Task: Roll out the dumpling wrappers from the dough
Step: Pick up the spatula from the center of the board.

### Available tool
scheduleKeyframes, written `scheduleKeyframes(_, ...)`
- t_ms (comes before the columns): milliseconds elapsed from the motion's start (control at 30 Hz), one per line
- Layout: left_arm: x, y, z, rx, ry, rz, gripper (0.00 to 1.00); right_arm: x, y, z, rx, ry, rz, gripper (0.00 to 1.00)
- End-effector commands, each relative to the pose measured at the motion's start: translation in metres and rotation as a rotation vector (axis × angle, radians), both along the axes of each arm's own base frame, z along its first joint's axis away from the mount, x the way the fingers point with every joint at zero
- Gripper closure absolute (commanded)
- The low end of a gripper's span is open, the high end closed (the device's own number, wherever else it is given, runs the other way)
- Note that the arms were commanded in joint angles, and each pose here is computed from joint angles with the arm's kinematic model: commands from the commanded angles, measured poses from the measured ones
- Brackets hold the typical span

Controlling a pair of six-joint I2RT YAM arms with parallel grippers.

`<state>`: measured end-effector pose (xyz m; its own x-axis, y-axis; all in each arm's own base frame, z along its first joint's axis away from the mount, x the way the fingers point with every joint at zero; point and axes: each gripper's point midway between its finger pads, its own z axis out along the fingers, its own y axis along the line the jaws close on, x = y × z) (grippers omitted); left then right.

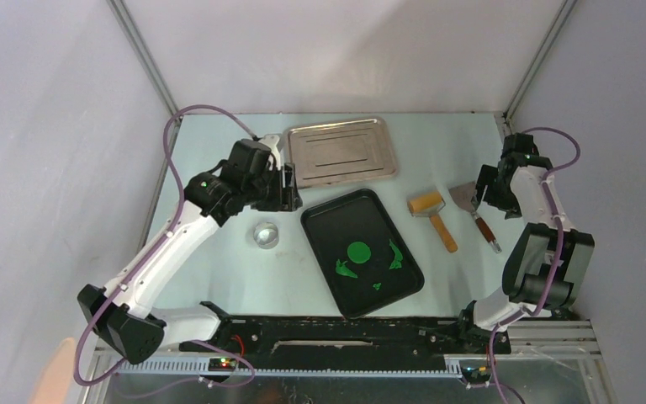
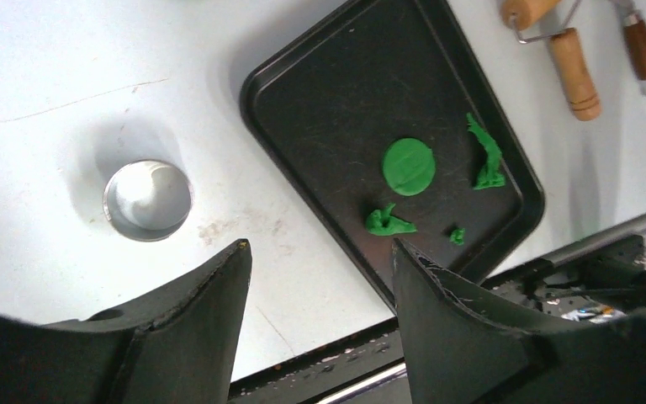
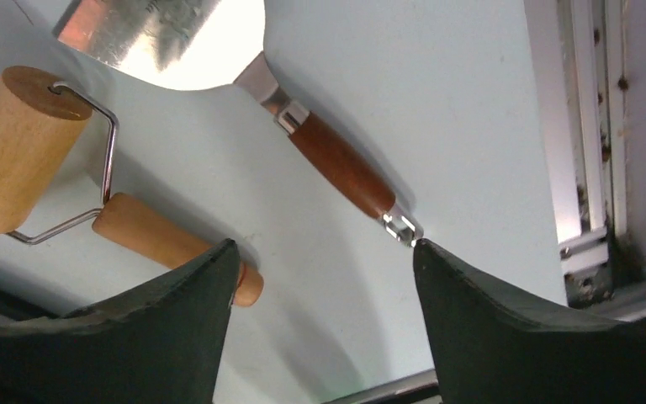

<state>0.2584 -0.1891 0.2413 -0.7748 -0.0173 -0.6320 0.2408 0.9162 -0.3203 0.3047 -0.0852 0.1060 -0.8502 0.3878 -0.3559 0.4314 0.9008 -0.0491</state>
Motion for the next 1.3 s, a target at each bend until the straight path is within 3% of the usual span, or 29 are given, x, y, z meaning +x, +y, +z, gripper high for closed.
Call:
scheduleKeyframes(0, 0.002, 0.015, 0.006, 0.069, -0.067, 0.008, 0.35, 0.029, -0.003, -0.005, -0.033, -0.089, 0.165, 0.19)
scheduleKeyframes(300, 0.000, 0.019, 0.003, 0.070, -0.093, 0.003, 0.35, 0.017, 0.002, -0.074, 0.070, 0.137, 0.260, 0.17)
scheduleKeyframes(467, 0.002, 0.025, -0.001, 0.106, -0.093, 0.012, 0.35, 0.021, -0.016, -0.092, -0.050, 0.191, 0.267, 0.19)
scheduleKeyframes(633, 0.004, 0.030, -0.004, 0.123, -0.091, 0.017, 0.35, 0.018, -0.018, -0.104, -0.026, 0.221, 0.253, 0.23)
scheduleKeyframes(667, 0.004, 0.031, -0.005, 0.126, -0.089, 0.020, 0.35, 0.016, -0.019, -0.104, -0.032, 0.231, 0.248, 0.26)
scheduleKeyframes(967, 0.003, 0.032, -0.008, 0.130, -0.080, 0.016, 0.36, 0.021, -0.010, -0.067, -0.024, 0.157, 0.258, 1.00)
scheduleKeyframes(1267, -0.003, 0.018, -0.010, 0.067, -0.054, -0.034, 0.35, 0.017, 0.022, -0.008, -0.118, 0.091, 0.337, 1.00)
